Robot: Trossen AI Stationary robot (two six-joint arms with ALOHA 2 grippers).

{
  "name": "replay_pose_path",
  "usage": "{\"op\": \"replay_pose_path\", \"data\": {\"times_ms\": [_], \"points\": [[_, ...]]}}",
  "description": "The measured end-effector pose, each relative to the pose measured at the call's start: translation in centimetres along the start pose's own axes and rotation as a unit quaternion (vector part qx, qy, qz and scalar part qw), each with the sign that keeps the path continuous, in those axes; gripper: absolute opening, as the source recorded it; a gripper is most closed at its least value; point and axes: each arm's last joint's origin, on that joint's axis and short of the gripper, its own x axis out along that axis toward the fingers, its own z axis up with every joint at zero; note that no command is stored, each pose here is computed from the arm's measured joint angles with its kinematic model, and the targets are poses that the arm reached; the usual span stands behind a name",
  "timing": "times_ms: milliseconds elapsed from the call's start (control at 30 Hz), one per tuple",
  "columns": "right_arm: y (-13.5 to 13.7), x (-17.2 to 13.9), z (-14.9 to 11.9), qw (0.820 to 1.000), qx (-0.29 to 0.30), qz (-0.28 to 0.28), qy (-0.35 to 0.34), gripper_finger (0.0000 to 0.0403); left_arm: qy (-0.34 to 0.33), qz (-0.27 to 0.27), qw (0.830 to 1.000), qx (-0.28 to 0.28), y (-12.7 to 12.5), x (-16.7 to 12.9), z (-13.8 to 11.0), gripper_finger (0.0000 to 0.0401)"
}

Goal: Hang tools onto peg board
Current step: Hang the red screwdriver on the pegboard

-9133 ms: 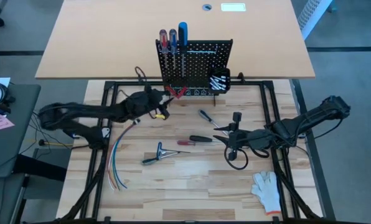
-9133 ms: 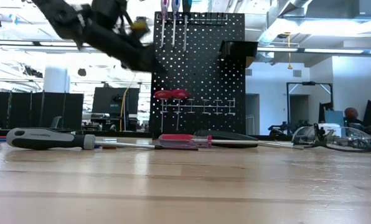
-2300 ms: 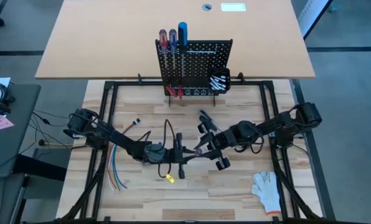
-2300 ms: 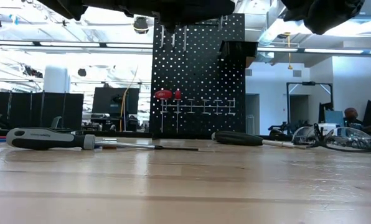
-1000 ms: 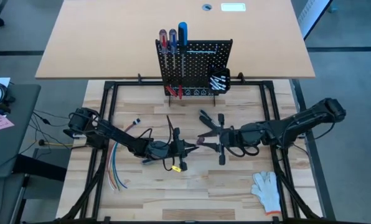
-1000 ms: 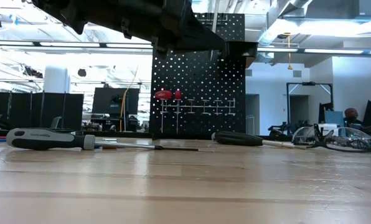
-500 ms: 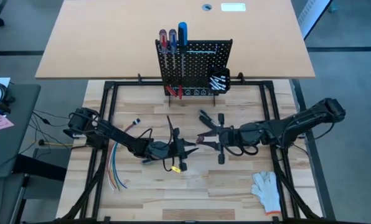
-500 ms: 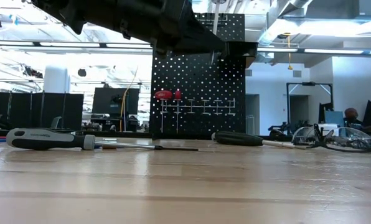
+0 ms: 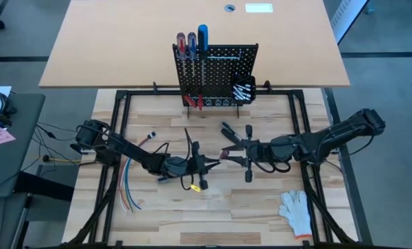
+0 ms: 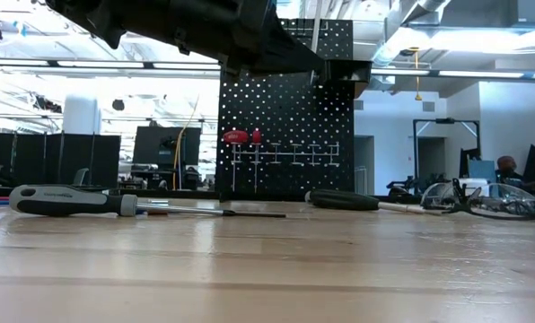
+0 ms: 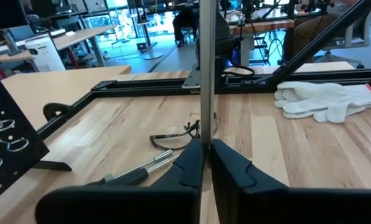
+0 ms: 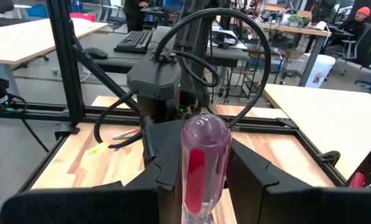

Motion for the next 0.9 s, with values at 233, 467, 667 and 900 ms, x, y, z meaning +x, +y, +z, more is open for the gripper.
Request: {"op": "replay_pose_path", "data": {"times_ms": [233, 467, 667, 900], "points": [[0.0, 0.0, -0.2, 1.000, -0.010, -0.001, 0.013, 0.0141, 0.004, -0.003, 1.000, 0.000, -0.1, 0.0, -0.1, 0.0003], [-1.5, -3.6, 0.9, 0.997, -0.007, -0.068, 0.025, 0.0287, 0.010, -0.006, 1.000, -0.025, 0.3, 0.2, -0.2, 0.0001], [-1.5, -7.5, -0.4, 0.991, 0.028, -0.106, 0.083, 0.0299, 0.018, -0.007, 0.999, -0.039, 1.5, 0.9, -0.5, 0.0000], [0.7, -8.3, -5.6, 0.984, 0.073, -0.094, 0.129, 0.0300, -0.009, 0.011, 0.997, -0.071, 4.3, 2.1, -0.1, 0.0000]]}}
